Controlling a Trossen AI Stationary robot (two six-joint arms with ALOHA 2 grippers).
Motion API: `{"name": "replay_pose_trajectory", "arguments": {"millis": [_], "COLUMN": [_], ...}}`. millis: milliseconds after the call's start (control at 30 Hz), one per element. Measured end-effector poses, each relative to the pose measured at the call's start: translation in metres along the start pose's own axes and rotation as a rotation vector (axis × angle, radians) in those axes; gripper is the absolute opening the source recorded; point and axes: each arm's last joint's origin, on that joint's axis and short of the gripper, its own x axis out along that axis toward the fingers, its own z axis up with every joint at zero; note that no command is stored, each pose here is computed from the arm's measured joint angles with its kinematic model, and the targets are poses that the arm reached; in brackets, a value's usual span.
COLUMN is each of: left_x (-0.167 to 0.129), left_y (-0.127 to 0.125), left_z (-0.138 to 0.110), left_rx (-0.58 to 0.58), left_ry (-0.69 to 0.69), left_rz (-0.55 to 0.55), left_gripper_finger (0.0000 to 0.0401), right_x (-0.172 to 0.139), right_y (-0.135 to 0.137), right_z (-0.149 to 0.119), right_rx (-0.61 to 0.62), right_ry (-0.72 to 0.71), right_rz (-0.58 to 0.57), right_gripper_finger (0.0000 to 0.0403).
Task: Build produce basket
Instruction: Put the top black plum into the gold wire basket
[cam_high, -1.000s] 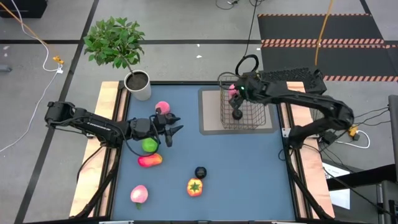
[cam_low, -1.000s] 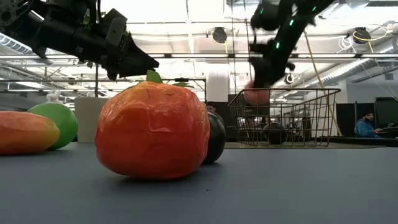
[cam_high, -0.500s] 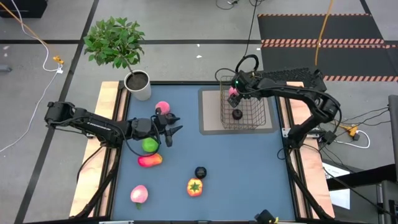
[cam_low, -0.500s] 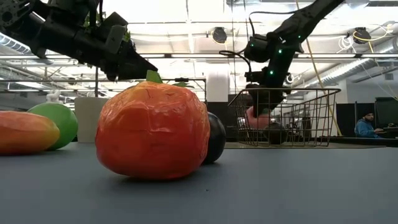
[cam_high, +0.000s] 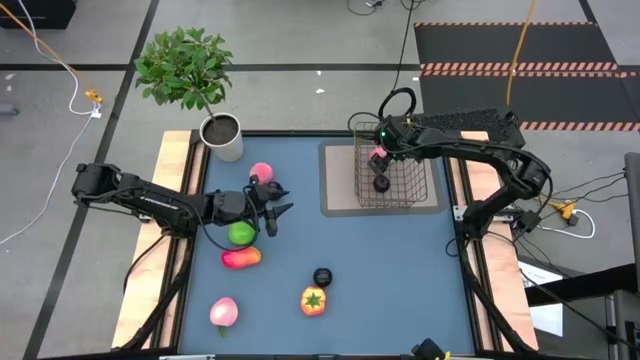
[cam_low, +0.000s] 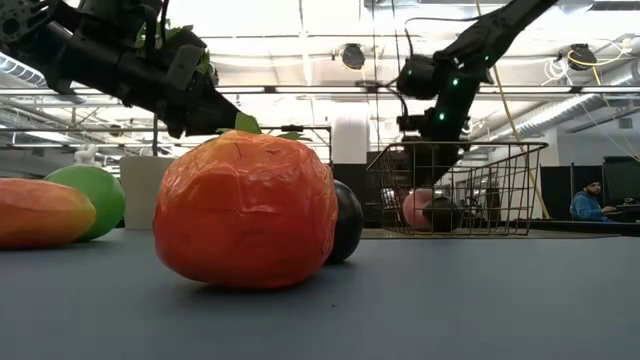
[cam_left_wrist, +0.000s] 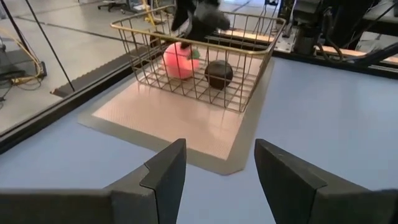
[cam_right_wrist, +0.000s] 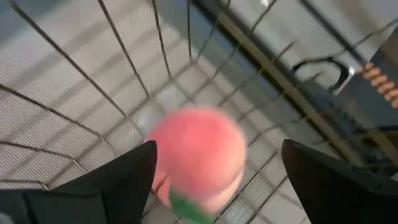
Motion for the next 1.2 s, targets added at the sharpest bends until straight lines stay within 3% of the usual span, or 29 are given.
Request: {"name": "replay_pose_trajectory", "arguments": {"millis": [100, 267, 467, 633, 767, 867, 967, 1200], "left_x": [0.0, 0.0, 0.001, 0.003, 0.001, -0.006, -0.019, -0.045], "left_y": [0.0, 0.001, 0.005, 0.013, 0.017, 0.021, 0.025, 0.033], "left_z": [-0.001, -0.003, -0.003, 0.001, 0.006, 0.016, 0.028, 0.033], "left_rx": [-0.009, -0.003, -0.001, -0.048, -0.06, -0.043, -0.017, 0.035], "left_ry": [0.011, 0.026, 0.016, -0.009, -0.035, -0.084, -0.135, -0.098], "left_rz": [0.002, 0.024, 0.101, 0.134, 0.147, 0.151, 0.152, 0.165], "left_gripper_finger": [0.0191, 0.0191, 0.0191, 0.0191, 0.0191, 0.0191, 0.0191, 0.0191], "right_x": [-0.02, -0.068, -0.097, -0.084, -0.063, -0.044, -0.024, 0.016], "right_y": [-0.001, 0.005, 0.044, 0.092, 0.131, 0.16, 0.185, 0.222], "right_z": [0.005, 0.018, 0.026, 0.037, 0.059, 0.079, 0.102, 0.134], "right_rx": [-0.016, -0.009, -0.059, -0.138, -0.223, -0.286, -0.281, -0.192], "right_ry": [-0.092, -0.368, -0.592, -0.603, -0.569, -0.533, -0.502, -0.479], "right_rz": [0.008, 0.059, 0.193, 0.282, 0.306, 0.386, 0.487, 0.511], "right_gripper_finger": [0.0338, 0.0338, 0.0338, 0.0338, 0.0338, 0.0338, 0.0338, 0.0338]}}
